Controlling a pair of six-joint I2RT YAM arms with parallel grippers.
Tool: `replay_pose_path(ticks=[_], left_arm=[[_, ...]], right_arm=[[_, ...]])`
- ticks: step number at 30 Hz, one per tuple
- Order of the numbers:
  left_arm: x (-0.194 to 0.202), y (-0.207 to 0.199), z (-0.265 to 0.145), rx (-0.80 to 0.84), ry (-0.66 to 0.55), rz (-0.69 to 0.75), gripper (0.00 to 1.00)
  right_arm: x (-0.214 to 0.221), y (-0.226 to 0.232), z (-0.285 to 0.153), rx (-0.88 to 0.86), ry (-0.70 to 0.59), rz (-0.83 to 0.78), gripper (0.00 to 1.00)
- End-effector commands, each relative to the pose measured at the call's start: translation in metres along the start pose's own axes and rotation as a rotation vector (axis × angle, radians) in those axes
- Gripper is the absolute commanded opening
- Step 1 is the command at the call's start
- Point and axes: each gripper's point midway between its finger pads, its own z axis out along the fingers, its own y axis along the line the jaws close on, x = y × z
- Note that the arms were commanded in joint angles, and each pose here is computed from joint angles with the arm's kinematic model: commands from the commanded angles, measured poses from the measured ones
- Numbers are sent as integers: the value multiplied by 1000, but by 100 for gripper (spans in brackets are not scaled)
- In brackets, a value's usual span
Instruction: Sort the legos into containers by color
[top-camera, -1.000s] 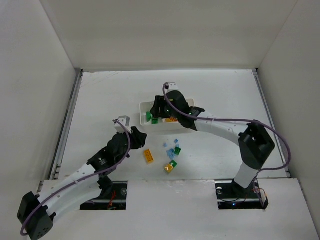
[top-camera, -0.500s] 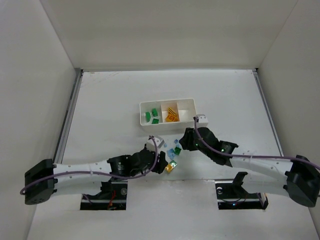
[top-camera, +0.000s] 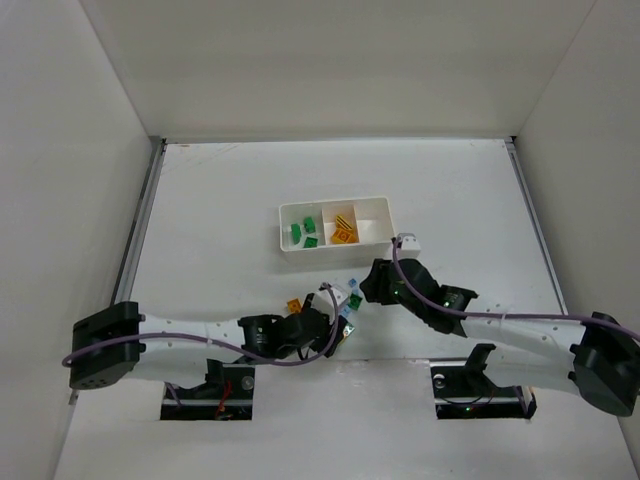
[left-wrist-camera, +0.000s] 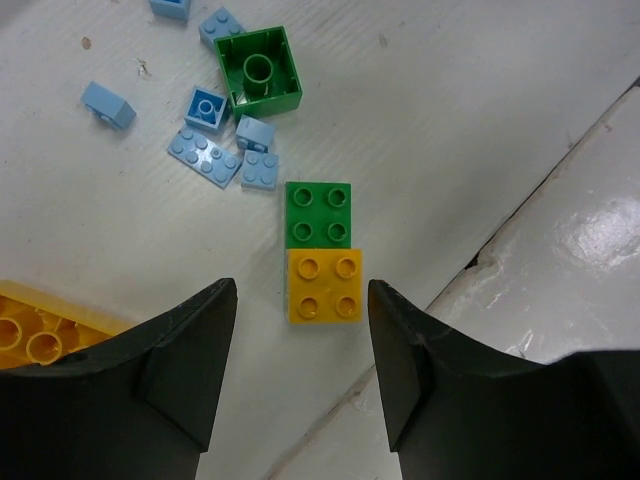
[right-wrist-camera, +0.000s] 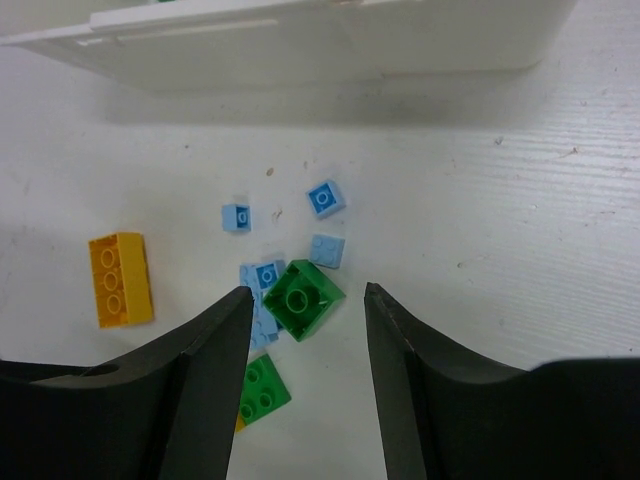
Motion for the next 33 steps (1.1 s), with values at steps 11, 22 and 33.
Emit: replay_pose_path(ticks=[11,22,33], left_arm=[[-19,-20,10,46,-35,59,45],[-7,-23,15,57,9,86,41],[-40,-22,-5,85,-102,32,14]], right_arm=[[-7,7,1,-40,-30,30,57],[-5,4,-1,-38,-31,33,61],[-8,5,-14,-71,-44,61,64]])
